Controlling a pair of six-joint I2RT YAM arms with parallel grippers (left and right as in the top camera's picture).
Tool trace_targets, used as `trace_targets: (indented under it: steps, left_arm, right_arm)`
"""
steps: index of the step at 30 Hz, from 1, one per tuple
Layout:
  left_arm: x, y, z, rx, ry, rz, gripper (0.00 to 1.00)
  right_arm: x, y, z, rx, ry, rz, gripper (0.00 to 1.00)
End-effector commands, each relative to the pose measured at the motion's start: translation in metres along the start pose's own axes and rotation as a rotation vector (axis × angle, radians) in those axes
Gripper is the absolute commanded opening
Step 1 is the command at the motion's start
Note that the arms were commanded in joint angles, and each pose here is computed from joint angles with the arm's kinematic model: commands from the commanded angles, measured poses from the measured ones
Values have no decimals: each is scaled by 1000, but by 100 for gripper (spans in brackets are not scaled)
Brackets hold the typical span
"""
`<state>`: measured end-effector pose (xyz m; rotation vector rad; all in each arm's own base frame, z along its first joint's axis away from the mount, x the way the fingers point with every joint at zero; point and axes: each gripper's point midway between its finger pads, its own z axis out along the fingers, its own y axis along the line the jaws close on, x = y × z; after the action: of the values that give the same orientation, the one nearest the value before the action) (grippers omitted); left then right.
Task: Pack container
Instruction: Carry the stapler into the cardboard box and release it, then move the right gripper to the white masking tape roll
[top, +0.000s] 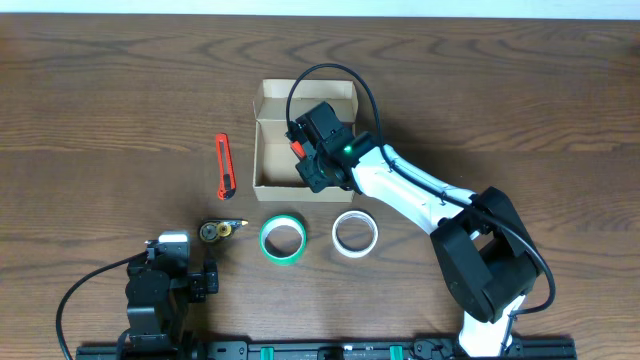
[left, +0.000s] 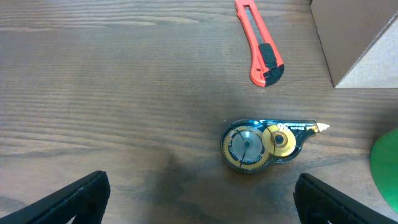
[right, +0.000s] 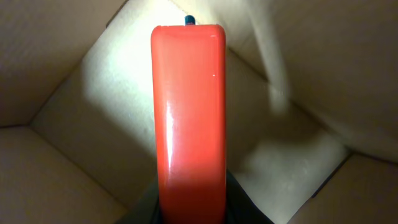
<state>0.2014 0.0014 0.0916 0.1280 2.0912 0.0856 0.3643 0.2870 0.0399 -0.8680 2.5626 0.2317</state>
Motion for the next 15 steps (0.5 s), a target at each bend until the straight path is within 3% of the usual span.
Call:
trace_targets:
  steps: [1,5,15]
  left_arm:
    - [4,3,2,-20,9,-19,95]
    - [4,3,2,-20,9,-19,95]
    - [4,3,2,-20,9,-19,95]
  right_arm:
    - [0,1,12,15,5,-28,17]
    - [-7,1,12,14,-23,-28,28]
    - [-8,-2,7,30,-24,-28,31]
